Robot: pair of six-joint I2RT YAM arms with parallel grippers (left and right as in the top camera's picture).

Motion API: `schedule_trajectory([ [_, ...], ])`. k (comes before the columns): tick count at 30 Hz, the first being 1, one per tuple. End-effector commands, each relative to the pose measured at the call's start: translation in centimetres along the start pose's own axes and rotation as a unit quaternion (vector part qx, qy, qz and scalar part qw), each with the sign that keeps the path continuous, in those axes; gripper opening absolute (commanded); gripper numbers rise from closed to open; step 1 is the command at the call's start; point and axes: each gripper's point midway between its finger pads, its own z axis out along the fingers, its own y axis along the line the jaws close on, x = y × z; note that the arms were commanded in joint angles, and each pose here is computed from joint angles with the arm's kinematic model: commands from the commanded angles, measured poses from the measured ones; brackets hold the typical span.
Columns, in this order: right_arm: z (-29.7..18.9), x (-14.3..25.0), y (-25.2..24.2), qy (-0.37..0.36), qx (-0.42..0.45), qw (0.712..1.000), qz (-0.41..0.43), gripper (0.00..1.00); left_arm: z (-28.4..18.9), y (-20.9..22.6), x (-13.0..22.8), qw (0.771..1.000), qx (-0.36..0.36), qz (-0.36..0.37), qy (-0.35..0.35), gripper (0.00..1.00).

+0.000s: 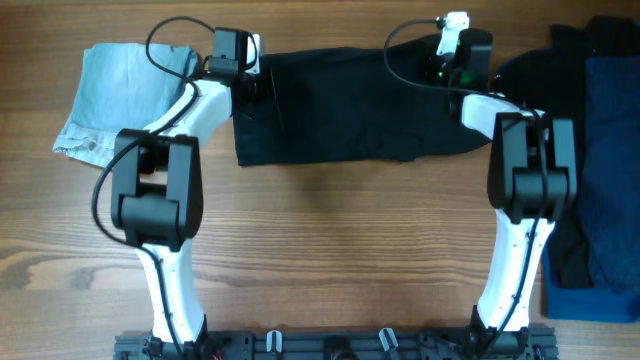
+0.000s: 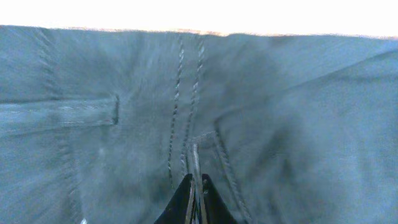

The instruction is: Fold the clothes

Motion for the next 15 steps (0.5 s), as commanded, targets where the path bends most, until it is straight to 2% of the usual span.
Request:
schedule_trajectory([
  [1, -6.7, -11.2, 3.0, -0.069, -0.018, 0.997, -0.004, 0.21, -8.5, -3.2, -4.7, 0.997, 0.013, 0.001, -0.073, 0.13],
  [3, -10.7, -10.9, 3.8, 0.004, -0.011, 1.000, 0.021, 0.20, -12.2, -3.8, -4.5, 0.998, 0.010, -0.002, -0.070, 0.23],
  [4, -12.9, -9.3, 4.1, 0.061, -0.003, 0.998, 0.030, 0.20, -13.7, -3.4, -3.6, 0.998, -0.002, -0.022, -0.053, 0.37],
  [5, -14.4, -7.6, 4.0, 0.108, 0.007, 0.993, 0.041, 0.20, -14.3, -2.7, -2.5, 0.998, -0.018, -0.042, -0.034, 0.44],
  [7, -16.9, -3.2, 3.8, 0.210, 0.028, 0.976, 0.061, 0.20, -14.7, -0.7, -0.1, 0.997, -0.051, -0.064, 0.014, 0.71],
  [9, -18.9, 1.2, 4.0, 0.303, 0.031, 0.950, 0.065, 0.20, -14.9, 1.8, 2.4, 0.990, -0.081, -0.094, 0.067, 0.81],
  [12, -19.3, 3.4, 4.1, 0.344, 0.027, 0.936, 0.068, 0.22, -13.9, 3.8, 3.9, 0.983, -0.098, -0.120, 0.097, 0.87],
  [15, -19.2, 4.3, 4.2, 0.359, 0.021, 0.930, 0.072, 0.37, -10.9, 5.4, 6.9, 0.970, -0.116, -0.153, 0.148, 0.90],
])
